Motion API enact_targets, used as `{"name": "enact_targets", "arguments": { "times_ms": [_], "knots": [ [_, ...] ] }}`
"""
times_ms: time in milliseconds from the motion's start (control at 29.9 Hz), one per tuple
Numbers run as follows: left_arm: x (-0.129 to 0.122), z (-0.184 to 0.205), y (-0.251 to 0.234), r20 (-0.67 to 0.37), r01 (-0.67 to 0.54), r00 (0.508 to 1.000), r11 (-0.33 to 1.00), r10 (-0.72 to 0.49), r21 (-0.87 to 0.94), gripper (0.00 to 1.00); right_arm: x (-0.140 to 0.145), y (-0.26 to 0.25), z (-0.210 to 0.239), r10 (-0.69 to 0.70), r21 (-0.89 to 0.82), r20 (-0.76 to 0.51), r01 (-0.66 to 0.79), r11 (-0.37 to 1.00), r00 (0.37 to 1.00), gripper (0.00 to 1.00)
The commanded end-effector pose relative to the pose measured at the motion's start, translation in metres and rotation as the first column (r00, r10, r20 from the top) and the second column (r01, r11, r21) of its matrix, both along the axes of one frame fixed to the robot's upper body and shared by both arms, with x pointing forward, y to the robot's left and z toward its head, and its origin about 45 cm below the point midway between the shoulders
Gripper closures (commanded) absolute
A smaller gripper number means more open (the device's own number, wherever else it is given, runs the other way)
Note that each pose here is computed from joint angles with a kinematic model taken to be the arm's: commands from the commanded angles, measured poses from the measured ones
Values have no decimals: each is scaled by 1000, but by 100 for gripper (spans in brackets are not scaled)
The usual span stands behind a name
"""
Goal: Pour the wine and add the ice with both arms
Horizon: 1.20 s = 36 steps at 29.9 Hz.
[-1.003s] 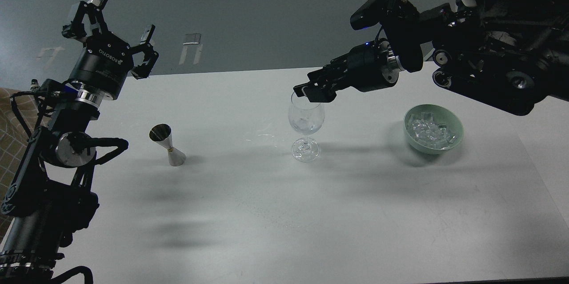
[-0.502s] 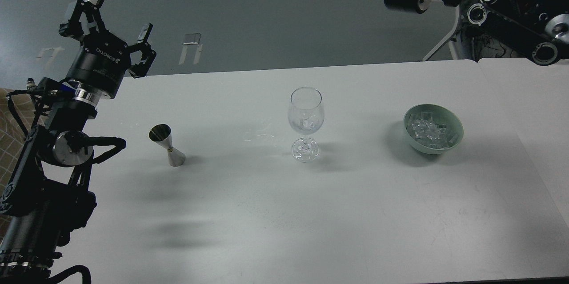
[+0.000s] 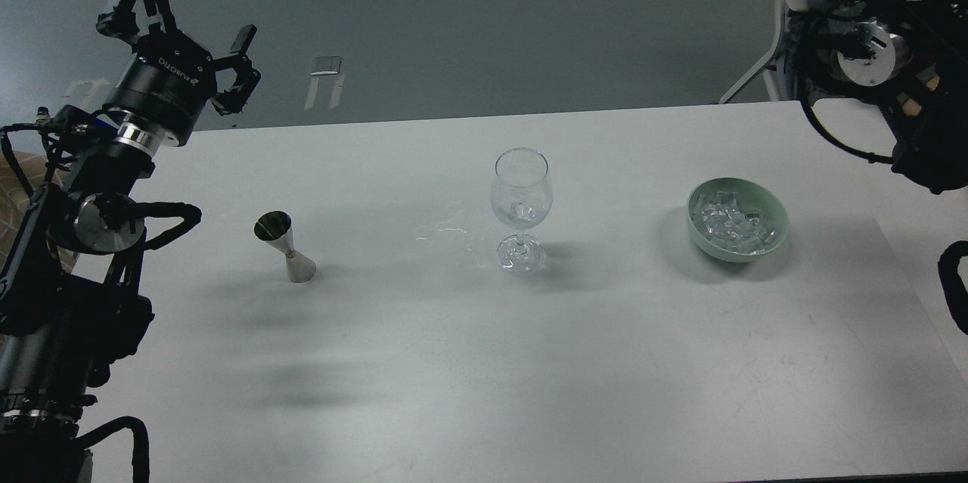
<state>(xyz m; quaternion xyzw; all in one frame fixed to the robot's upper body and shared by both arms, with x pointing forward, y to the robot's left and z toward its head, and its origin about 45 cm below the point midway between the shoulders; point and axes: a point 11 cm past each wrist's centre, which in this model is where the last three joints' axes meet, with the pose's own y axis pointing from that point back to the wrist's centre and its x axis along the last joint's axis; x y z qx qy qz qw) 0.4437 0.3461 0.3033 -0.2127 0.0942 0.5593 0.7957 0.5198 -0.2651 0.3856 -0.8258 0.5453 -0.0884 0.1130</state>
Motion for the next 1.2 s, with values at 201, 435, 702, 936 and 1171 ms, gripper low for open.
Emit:
{"name": "enact_targets", "arguments": {
  "times_ms": [201, 435, 702, 936, 1171],
  "knots": [
    [42, 1, -32, -55, 47, 997, 997, -51, -68, 2, 5, 23, -44, 37, 333, -104, 0, 943, 994, 6],
    [51, 2, -49, -89, 79, 991, 982, -95, -170, 2, -3, 54, -78, 124, 415, -152, -50, 908, 981, 0],
    [51, -10, -61, -131, 112, 983, 988, -126, -108, 2, -7, 55, -88, 162, 462, -129, -86, 883, 978, 0],
    [52, -9, -60, -122, 109, 986, 992, -116, -60, 2, -7, 61, -94, 166, 468, -145, -81, 880, 975, 0],
    [54, 2, -62, -58, 90, 994, 994, -94, -59, 2, -7, 63, -95, 155, 467, -152, -67, 882, 976, 0]
  ]
}}
